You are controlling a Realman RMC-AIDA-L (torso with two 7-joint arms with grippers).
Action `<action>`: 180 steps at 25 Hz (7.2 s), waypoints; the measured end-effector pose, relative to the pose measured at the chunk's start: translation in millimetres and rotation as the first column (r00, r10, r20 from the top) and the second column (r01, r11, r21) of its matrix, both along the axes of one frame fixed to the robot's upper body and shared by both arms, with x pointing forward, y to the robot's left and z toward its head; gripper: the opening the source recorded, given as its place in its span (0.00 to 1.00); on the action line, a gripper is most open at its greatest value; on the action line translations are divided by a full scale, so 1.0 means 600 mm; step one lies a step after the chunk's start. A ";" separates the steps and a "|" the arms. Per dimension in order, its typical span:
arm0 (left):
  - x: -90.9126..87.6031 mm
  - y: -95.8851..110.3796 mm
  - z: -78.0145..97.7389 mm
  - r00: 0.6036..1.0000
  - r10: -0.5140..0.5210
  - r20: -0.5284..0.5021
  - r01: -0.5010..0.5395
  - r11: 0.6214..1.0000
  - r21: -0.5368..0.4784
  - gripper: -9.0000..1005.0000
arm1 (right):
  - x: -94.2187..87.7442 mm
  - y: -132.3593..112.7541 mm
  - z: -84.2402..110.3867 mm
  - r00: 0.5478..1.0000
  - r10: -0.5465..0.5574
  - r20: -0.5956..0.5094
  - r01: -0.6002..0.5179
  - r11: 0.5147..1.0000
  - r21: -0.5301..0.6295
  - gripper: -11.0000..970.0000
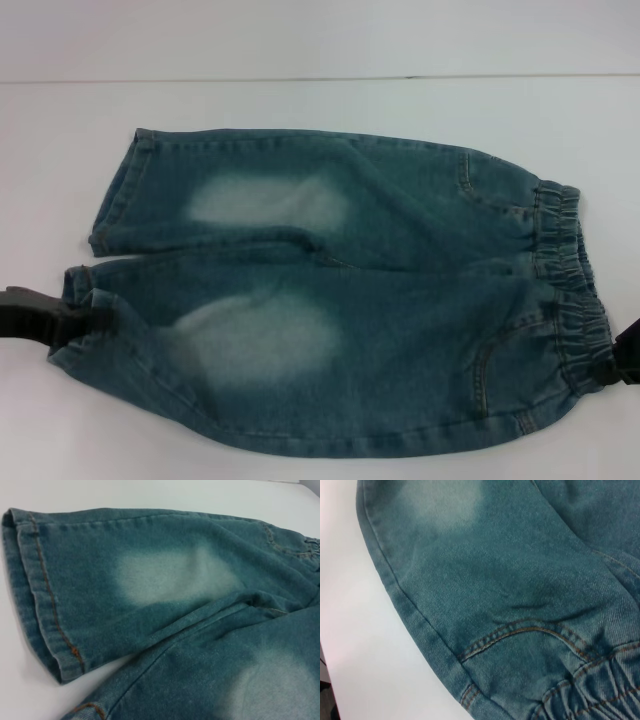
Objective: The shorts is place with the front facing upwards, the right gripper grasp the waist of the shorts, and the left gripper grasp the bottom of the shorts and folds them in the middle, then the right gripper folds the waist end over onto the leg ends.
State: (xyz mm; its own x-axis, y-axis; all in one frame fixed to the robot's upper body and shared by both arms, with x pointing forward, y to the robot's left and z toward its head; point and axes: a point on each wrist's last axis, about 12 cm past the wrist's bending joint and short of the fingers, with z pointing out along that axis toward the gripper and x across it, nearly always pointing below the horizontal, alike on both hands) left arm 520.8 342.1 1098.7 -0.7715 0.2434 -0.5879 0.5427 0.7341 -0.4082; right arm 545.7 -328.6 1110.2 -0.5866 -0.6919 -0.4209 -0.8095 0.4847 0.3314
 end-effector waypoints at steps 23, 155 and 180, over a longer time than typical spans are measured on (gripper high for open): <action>0.024 0.049 -0.006 0.962 0.267 0.061 -0.254 0.953 -0.167 0.01 | 0.002 -0.069 -0.047 0.841 -0.538 0.057 0.458 0.764 0.455 0.05; 0.044 -0.168 -0.030 0.875 -0.126 0.468 0.291 0.908 -0.300 0.74 | 0.110 0.034 0.019 0.887 -0.443 0.131 0.444 0.896 0.024 0.13; 0.095 -0.344 -0.110 0.467 -0.162 0.870 -0.060 0.975 0.213 0.02 | 0.055 -0.021 0.147 0.935 -0.352 0.047 0.321 0.894 0.313 0.13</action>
